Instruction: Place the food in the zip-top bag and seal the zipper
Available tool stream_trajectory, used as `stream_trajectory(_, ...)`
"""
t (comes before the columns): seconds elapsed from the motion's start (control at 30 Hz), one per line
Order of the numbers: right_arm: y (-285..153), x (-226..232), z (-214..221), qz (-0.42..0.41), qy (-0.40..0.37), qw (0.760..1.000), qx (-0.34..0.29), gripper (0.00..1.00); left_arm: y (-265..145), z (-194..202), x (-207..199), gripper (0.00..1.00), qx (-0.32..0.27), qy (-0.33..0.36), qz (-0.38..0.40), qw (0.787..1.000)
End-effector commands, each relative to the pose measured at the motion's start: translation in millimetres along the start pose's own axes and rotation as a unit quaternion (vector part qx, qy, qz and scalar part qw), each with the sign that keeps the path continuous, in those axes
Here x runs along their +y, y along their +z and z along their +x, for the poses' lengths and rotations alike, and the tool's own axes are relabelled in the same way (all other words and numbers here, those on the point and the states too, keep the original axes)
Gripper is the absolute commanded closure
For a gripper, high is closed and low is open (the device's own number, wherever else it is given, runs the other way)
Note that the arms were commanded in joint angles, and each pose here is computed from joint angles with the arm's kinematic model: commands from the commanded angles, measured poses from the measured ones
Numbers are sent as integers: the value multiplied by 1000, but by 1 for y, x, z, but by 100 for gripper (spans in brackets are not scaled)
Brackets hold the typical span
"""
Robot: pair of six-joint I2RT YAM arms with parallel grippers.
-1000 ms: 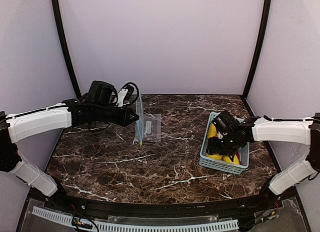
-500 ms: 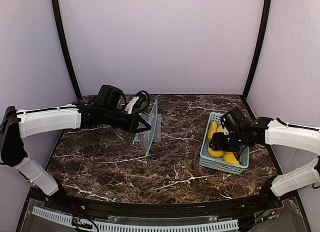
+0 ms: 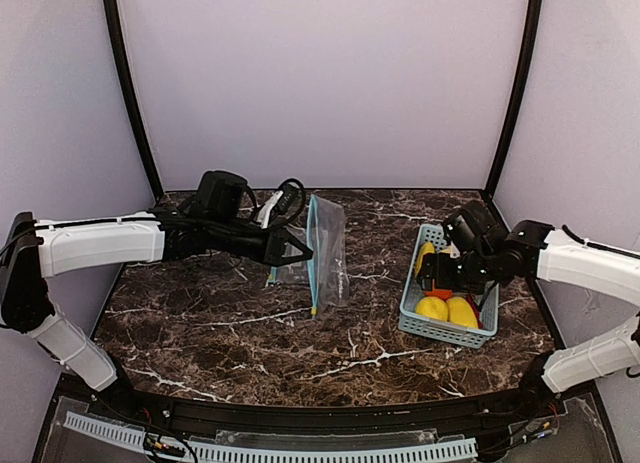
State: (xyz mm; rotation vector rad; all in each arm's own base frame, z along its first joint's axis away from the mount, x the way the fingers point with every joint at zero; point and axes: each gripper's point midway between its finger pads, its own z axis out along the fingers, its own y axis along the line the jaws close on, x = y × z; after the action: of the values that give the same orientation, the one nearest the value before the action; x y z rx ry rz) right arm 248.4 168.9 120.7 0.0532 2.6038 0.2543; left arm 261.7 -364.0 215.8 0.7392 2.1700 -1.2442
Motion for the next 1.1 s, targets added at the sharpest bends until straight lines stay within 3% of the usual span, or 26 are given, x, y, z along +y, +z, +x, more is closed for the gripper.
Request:
stream_trajectory(0.0,-42,36,-28,-40,-13,997,-61,14,3,11,14,99,9,-21,-27,999)
stream_trajectory(0.3,-65,160,-31,-182,-73,978,-74,35,7,16,17,99,17,-17,-38,999)
stream_trajectory(0.53,-76,227,-38,-218,-115,962,-116,39,7,17,18,99,18,-15,-44,999)
stream_trajectory(1.07,-43,266,-56,-181,-141,961,-153,60,7,18,17,99,19,-13,-44,999)
